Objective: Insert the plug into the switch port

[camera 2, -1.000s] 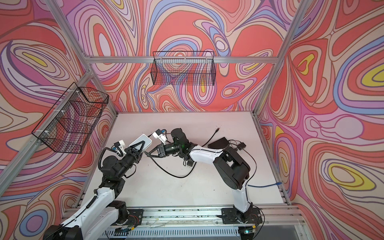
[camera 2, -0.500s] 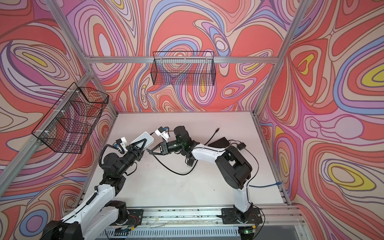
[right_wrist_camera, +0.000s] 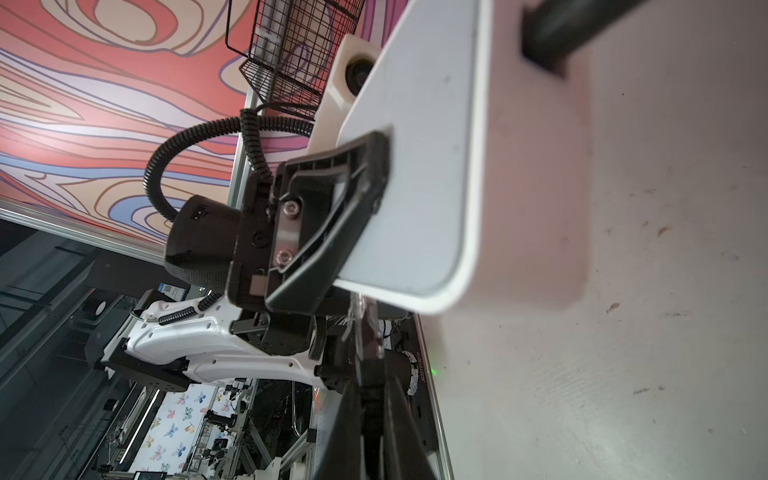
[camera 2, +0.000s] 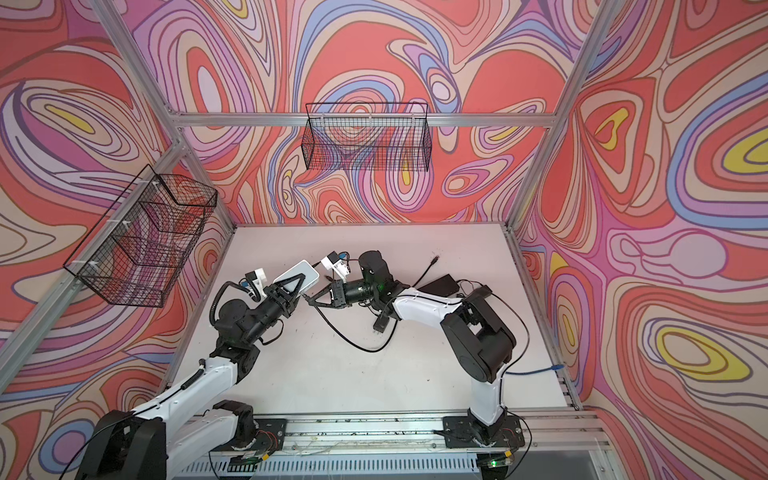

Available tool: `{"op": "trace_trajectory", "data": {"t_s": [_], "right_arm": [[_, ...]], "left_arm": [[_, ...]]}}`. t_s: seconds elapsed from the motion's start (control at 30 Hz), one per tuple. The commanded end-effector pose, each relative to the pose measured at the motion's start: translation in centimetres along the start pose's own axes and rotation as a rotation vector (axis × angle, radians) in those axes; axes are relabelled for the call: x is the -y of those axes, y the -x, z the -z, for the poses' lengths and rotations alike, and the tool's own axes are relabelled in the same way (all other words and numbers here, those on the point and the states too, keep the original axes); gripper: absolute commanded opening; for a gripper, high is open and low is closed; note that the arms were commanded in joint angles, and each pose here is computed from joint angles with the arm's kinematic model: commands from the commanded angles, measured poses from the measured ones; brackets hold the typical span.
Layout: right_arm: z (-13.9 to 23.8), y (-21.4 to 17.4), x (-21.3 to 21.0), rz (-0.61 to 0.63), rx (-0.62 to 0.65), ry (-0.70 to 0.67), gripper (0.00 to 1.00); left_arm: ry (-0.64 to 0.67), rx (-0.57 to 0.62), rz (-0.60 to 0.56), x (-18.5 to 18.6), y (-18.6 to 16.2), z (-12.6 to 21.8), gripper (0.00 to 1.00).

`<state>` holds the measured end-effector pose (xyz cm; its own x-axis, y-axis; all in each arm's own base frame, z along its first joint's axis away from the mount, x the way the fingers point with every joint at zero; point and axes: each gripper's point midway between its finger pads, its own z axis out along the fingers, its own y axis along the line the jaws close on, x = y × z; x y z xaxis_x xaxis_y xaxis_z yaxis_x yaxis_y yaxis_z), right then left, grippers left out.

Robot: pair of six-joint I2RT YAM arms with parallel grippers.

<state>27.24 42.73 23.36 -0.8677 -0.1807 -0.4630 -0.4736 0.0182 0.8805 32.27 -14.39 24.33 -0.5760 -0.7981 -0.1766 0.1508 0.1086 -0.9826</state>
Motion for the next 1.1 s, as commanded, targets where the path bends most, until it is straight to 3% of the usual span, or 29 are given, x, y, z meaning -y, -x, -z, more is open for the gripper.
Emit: {"op": "trace_trajectory", "data": {"t_s": [0.0, 0.3, 0.8, 1.07], "right_arm": [[1.5, 2.4, -2.9, 0.096, 0.111, 0.021, 0.00], [4.0, 2.1, -4.9, 0.115, 0.173, -0.019, 0.00], [8.9, 2.7, -3.0, 0.065, 0.264, -0.113, 0.00], [9.5, 2.3, -3.2, 0.054, 0.271, -0.106, 0.00]], "left_arm": [[-0.097, -0.106, -0.036, 2.4, -2.5, -1.0, 0.09], [-0.168, -0.187, -0.023, 2.9, -5.3, -4.1, 0.08], [-0.177, -0.207, -0.040, 3.6, -5.8, -4.2, 0.08], [-0.212, -0.248, -0.044, 4.4, -6.9, -5.5, 0.07]]}}
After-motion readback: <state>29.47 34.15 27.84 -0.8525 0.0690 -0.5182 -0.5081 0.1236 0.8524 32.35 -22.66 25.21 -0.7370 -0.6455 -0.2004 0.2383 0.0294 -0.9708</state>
